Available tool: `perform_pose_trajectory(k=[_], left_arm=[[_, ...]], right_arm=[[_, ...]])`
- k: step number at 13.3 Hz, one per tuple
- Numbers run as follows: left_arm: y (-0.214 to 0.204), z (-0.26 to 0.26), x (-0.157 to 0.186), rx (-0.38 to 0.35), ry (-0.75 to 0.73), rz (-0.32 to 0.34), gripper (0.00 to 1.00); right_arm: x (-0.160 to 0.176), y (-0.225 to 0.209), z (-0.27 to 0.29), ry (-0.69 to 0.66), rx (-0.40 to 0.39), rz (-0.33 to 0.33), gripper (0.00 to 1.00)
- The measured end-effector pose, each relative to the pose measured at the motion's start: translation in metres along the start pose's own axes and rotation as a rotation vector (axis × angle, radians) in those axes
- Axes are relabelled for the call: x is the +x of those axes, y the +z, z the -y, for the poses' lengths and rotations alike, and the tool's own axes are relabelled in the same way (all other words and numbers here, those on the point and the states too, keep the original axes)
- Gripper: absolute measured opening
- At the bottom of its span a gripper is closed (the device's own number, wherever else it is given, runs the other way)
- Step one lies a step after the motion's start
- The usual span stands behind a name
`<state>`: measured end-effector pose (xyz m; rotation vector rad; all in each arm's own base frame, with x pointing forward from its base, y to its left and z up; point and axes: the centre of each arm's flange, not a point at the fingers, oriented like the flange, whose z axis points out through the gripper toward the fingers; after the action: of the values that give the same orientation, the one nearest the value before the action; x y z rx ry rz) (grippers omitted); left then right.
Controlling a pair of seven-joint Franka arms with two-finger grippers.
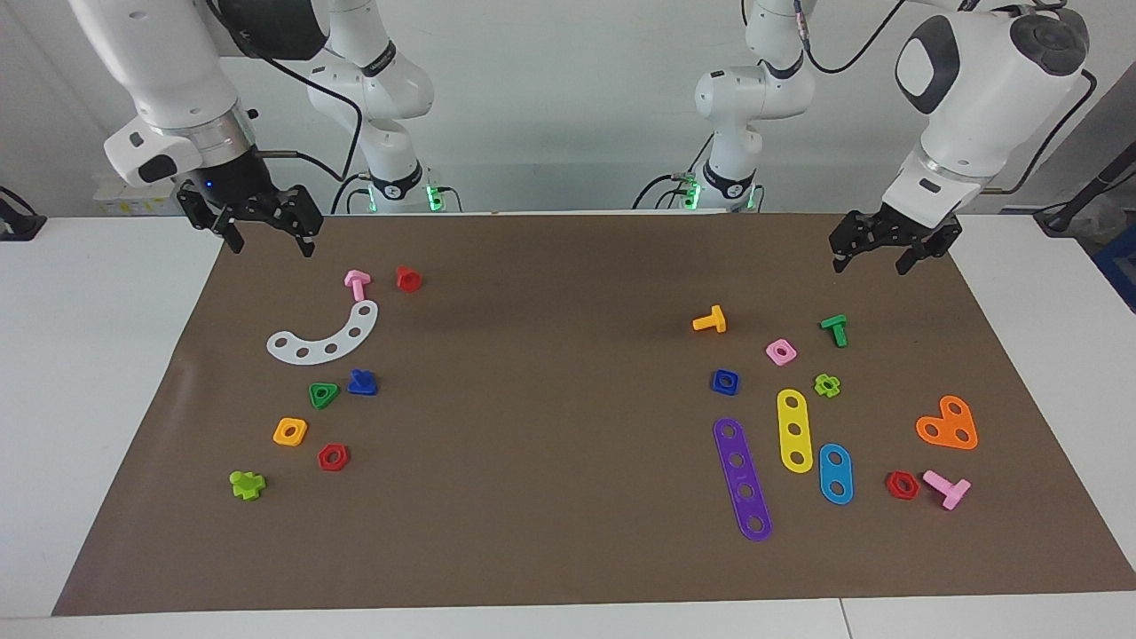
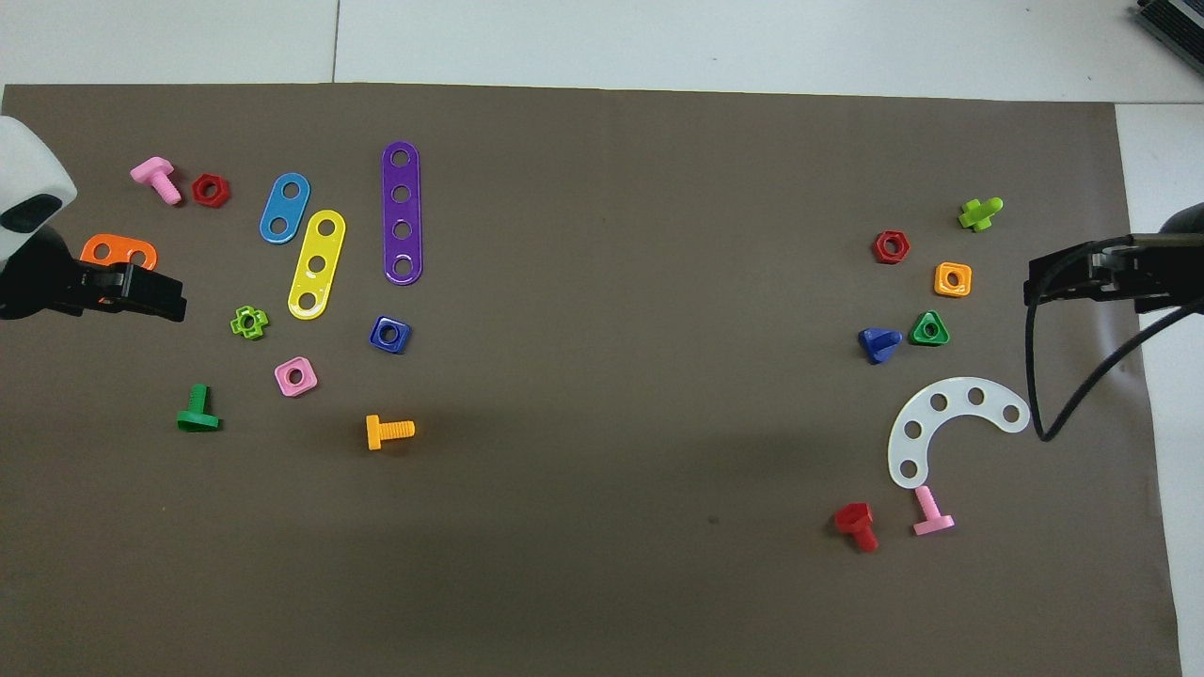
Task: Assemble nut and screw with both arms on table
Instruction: 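Reach the left gripper to the blue square nut while the right gripper reaches the triangle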
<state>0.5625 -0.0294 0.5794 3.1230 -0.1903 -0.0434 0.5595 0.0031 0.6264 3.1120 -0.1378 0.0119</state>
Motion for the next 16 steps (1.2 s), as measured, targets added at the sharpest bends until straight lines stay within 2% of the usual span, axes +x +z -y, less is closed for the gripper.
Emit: perform_pose_trajectory(k=[9,12,16], left_arm=[[0.0,0.0,0.0,0.0,-0.001,-0.001,1.0],[0.005,0.0,0.0,0.0,-0.002,0.0,1.0],[0.047,-0.011,0.003,0.001,0.012,-0.012,1.0]], right_arm=[[0.002,0.005,-0.001,0.004,0.011,-0.013,1.0],[0.007,0.047,0.0,0.004,0.017,-0.063,1.0],[0.006,0.113,0.002,0.002,0.019,-0.067,0.99]])
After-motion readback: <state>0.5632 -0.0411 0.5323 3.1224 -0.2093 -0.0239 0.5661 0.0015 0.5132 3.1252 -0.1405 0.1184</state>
